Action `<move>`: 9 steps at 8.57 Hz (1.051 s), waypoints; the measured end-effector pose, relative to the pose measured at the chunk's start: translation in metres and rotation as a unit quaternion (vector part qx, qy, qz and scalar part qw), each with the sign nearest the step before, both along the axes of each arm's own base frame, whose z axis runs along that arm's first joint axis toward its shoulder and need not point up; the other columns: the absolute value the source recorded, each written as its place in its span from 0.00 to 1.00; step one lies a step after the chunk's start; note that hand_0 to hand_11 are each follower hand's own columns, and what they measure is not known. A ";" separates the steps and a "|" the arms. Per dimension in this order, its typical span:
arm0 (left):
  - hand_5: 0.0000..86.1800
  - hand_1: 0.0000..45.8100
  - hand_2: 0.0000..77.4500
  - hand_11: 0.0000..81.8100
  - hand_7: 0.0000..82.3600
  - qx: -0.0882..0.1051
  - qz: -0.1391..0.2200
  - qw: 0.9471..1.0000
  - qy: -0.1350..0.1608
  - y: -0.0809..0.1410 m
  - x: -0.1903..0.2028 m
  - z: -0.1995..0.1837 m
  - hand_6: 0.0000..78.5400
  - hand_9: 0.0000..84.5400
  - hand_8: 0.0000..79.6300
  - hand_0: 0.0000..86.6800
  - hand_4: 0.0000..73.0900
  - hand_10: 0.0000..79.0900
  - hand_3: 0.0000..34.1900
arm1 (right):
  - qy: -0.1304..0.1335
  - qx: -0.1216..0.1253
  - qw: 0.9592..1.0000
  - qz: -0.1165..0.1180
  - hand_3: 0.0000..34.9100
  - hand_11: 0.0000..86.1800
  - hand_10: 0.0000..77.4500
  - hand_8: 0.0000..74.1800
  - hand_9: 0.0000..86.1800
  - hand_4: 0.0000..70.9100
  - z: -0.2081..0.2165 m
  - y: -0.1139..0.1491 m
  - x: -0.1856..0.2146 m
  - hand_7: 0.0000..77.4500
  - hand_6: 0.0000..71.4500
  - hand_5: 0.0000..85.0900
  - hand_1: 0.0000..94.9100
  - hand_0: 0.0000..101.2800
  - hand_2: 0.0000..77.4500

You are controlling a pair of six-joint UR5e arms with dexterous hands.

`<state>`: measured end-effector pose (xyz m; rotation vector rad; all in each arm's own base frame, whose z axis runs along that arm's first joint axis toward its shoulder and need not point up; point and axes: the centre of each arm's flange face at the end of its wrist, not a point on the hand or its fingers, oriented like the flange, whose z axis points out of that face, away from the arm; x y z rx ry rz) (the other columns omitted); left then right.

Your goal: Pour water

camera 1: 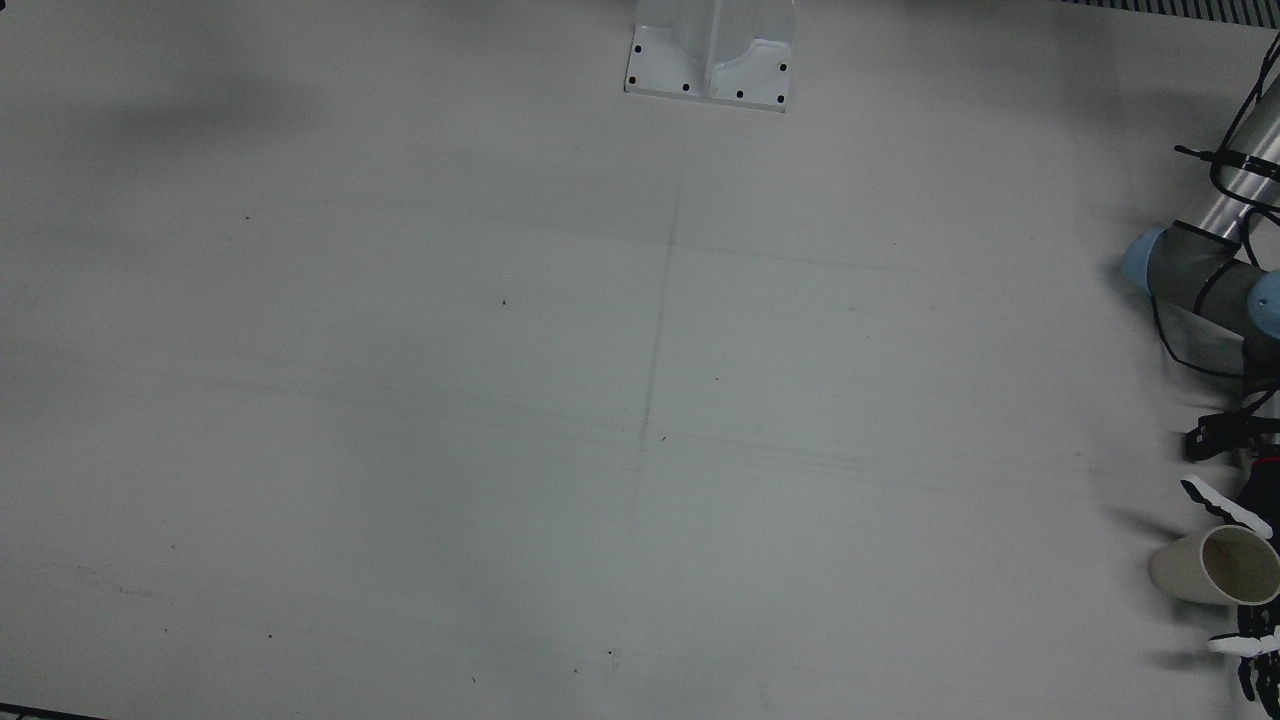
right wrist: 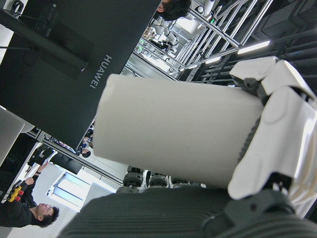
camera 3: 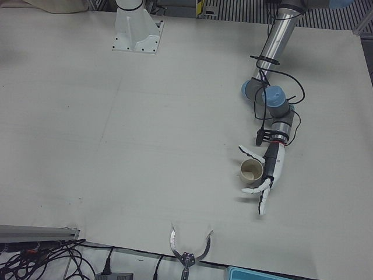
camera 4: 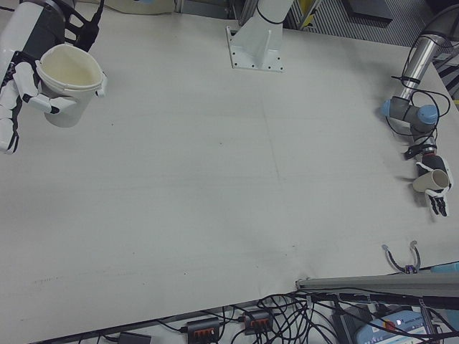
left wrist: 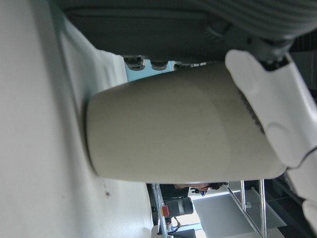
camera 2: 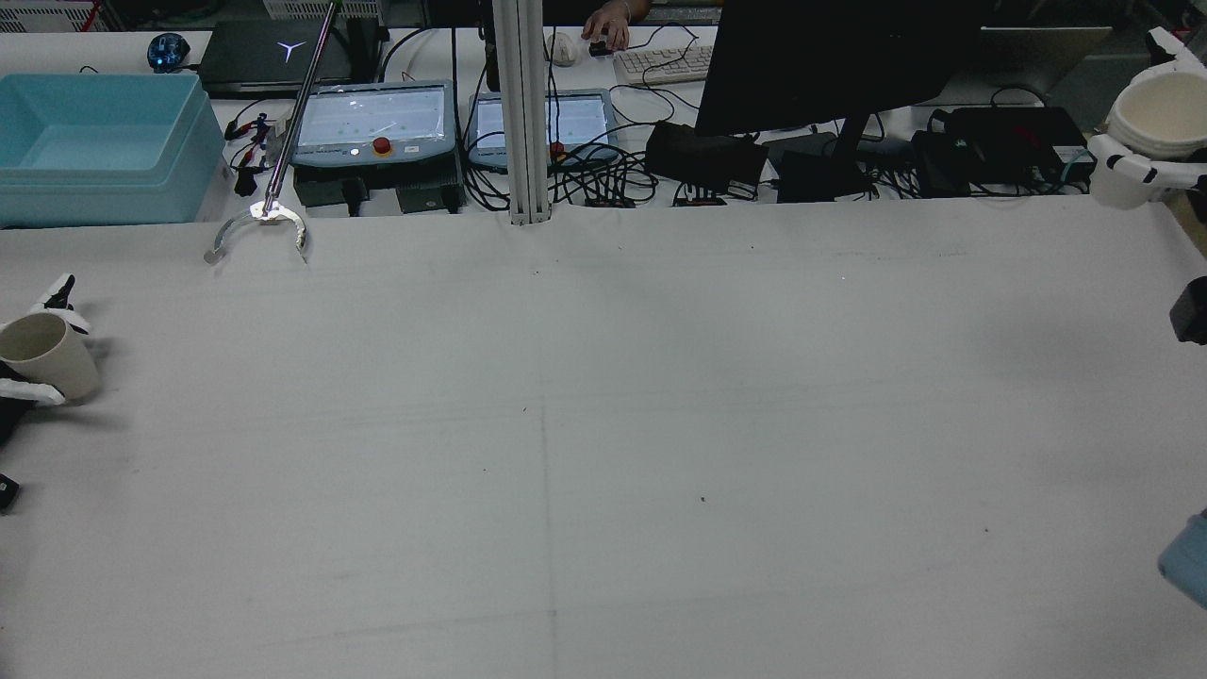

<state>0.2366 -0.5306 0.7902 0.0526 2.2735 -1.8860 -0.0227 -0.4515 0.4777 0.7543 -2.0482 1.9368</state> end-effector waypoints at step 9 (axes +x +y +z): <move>0.04 0.08 0.02 0.02 0.02 -0.050 -0.013 0.998 0.033 0.029 -0.041 -0.018 0.00 0.02 0.01 0.55 0.25 0.00 0.00 | -0.002 -0.013 1.000 0.004 0.00 0.13 0.09 0.04 0.08 0.32 0.019 -0.005 0.002 0.14 0.05 0.77 0.18 0.46 0.54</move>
